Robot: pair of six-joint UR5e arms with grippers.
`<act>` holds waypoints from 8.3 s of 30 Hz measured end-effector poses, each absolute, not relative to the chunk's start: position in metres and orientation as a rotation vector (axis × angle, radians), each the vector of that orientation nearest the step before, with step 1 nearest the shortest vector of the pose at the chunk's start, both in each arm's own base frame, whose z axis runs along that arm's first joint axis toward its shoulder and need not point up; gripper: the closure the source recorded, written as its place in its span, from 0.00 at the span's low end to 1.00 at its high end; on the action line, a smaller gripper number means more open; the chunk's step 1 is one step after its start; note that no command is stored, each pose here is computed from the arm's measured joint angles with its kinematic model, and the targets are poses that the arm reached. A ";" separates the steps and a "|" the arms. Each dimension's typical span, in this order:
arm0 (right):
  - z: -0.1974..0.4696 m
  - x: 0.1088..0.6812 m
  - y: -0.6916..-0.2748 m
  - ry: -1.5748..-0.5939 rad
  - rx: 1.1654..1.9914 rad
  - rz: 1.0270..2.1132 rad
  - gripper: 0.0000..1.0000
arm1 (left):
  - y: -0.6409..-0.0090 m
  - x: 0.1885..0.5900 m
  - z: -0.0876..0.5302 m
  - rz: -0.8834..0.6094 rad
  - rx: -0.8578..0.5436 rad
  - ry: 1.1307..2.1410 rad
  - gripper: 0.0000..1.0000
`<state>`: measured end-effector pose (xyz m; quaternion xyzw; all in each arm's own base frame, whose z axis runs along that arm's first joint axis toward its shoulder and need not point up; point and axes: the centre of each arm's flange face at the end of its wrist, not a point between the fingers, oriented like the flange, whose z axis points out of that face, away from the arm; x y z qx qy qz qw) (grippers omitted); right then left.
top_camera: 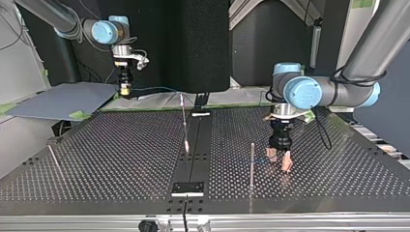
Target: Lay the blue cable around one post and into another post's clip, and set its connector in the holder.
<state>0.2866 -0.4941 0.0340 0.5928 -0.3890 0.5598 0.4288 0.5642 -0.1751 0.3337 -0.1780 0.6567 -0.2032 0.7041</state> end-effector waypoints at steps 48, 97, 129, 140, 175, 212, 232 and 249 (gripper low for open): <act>0.041 0.287 -0.495 -0.996 1.462 1.417 0.81 | -0.189 0.531 0.333 -0.877 -0.682 1.415 0.00; 0.036 0.288 -0.494 -0.997 1.467 1.416 0.81 | -0.188 0.448 0.375 -1.026 -0.747 1.407 0.00; 0.038 0.287 -0.496 -1.009 1.444 1.440 0.81 | -0.158 0.418 0.504 -0.665 -0.698 1.282 0.00; 0.037 0.287 -0.496 -1.010 1.450 1.437 0.81 | -0.162 0.423 0.532 -0.554 -0.654 1.329 0.00; 0.036 0.287 -0.495 -1.013 1.454 1.434 0.81 | -0.182 0.388 0.570 -0.282 -0.396 1.592 0.00; 0.036 0.289 -0.494 -1.014 1.455 1.438 0.81 | -0.183 0.373 0.548 0.048 -0.064 1.826 0.00; 0.035 0.289 -0.493 -1.015 1.460 1.433 0.81 | -0.185 0.372 0.548 0.180 0.116 1.825 0.00; 0.034 0.288 -0.493 -1.013 1.461 1.432 0.81 | -0.185 0.371 0.548 0.212 0.147 1.824 0.00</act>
